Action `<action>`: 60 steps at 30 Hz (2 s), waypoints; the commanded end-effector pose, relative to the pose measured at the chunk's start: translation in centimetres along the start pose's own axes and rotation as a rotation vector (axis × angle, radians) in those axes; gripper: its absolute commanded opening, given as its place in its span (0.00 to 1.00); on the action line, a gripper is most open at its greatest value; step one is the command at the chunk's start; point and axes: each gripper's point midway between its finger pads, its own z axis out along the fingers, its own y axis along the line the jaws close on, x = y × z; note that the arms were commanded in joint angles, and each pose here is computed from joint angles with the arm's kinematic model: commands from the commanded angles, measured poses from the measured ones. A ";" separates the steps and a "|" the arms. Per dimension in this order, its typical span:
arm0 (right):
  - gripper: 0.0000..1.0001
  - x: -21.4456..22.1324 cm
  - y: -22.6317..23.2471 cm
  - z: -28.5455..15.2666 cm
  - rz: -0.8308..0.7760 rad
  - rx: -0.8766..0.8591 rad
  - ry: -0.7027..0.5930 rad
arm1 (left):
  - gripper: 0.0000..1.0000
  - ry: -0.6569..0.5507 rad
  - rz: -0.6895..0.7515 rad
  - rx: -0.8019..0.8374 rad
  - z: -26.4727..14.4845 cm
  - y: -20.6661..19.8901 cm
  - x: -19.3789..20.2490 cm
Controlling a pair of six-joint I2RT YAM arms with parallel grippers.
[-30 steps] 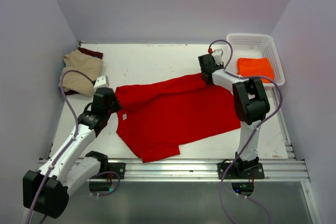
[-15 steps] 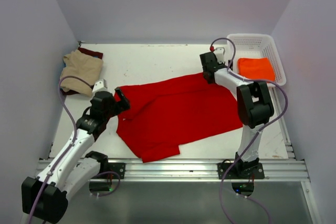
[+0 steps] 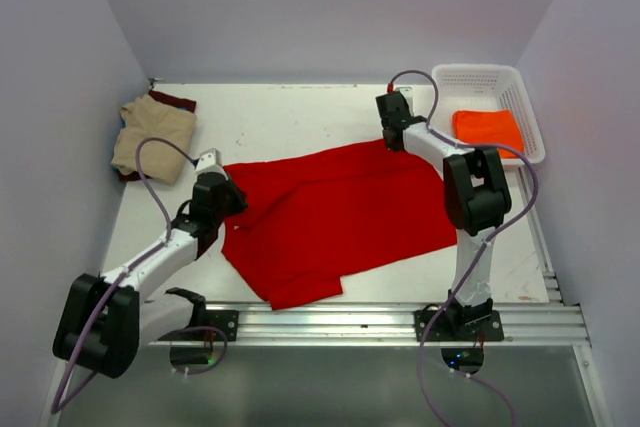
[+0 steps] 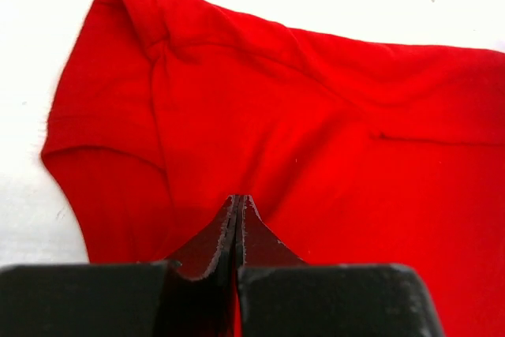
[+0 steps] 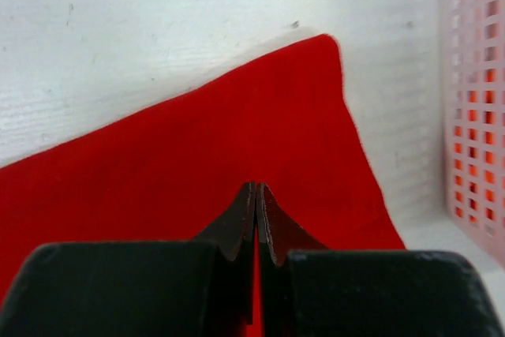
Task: Fold and stack the t-shirts
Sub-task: Fold the flattened tshirt in 1/3 of the way
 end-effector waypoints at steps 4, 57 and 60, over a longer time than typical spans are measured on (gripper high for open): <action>0.00 2.2 2.0 0.7 0.005 -0.095 0.067 | 0.00 -0.092 -0.005 0.054 3.1 -1.4 -1.5; 0.50 8.3 17.8 -20.2 0.040 -0.910 0.137 | 0.40 0.310 -0.007 -0.040 -1.4 2.7 3.5; 0.48 8.9 18.9 -20.5 0.044 -0.935 0.151 | 0.38 0.332 0.005 -0.053 -2.2 3.0 4.7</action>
